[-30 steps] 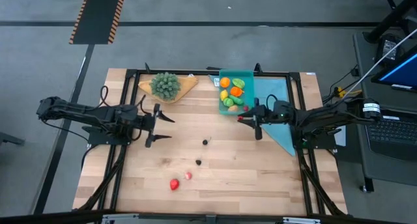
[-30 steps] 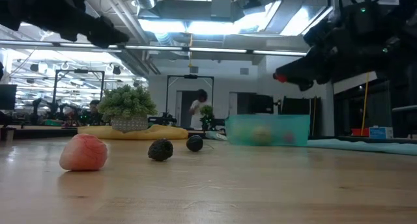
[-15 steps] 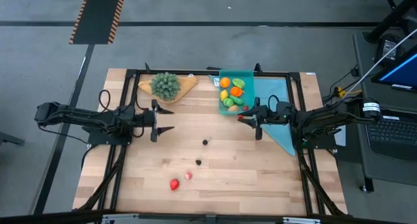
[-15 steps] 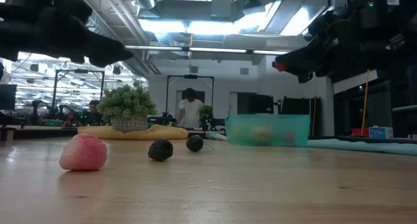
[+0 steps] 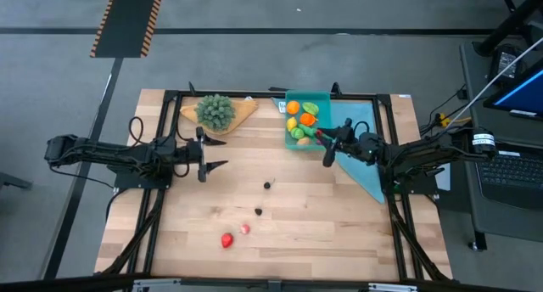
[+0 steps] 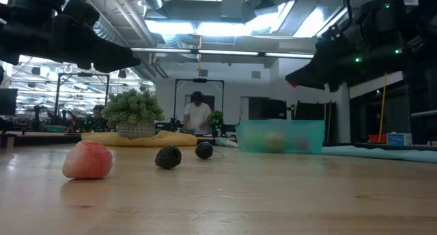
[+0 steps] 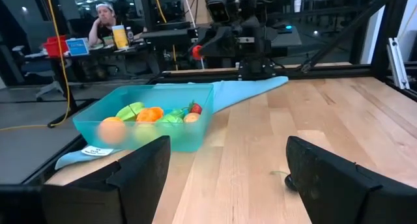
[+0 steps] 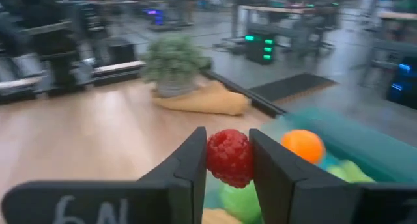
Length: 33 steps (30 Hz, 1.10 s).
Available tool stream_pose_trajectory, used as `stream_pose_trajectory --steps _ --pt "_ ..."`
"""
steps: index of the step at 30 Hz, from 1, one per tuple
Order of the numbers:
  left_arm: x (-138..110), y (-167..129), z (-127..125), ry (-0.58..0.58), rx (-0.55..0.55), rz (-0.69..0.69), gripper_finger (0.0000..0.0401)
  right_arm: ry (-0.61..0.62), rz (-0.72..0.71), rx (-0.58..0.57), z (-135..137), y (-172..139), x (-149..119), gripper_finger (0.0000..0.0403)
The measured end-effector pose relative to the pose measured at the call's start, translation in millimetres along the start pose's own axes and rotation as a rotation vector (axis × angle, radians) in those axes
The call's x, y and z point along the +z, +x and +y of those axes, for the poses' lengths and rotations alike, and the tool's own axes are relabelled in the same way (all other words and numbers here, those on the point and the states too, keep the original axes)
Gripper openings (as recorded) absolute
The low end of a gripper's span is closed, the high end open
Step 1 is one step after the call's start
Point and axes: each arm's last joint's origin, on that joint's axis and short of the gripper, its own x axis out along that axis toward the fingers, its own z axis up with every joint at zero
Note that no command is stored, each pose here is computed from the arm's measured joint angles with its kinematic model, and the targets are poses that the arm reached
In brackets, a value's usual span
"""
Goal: Pick and placing Produce into tupperware
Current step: Put the red raspberry into the blue bin
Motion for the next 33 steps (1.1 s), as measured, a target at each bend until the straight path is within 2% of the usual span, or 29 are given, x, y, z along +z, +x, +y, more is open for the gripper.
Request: stream_pose_trajectory --steps 6,16,24,29,33 --pt "-0.8 0.0 -0.1 0.001 -0.001 0.008 0.0298 -0.006 -0.007 -0.159 -4.8 -0.3 -0.1 0.0099" --pt "-1.6 0.0 -0.1 0.002 -0.001 0.015 0.0298 -0.006 0.007 -0.216 -10.4 7.8 6.5 0.0099" --pt "-1.8 0.0 -0.1 0.003 -0.002 0.017 0.0298 -0.045 0.161 -0.388 -39.2 32.7 25.0 0.0099" --pt "-2.1 0.0 -0.2 0.004 -0.002 0.020 0.0298 -0.024 0.152 -0.351 -51.8 38.7 34.0 0.0099" --pt "-4.1 -0.1 -0.3 0.007 -0.003 0.042 0.0298 -0.066 0.228 -0.275 -56.1 41.4 34.1 0.0099"
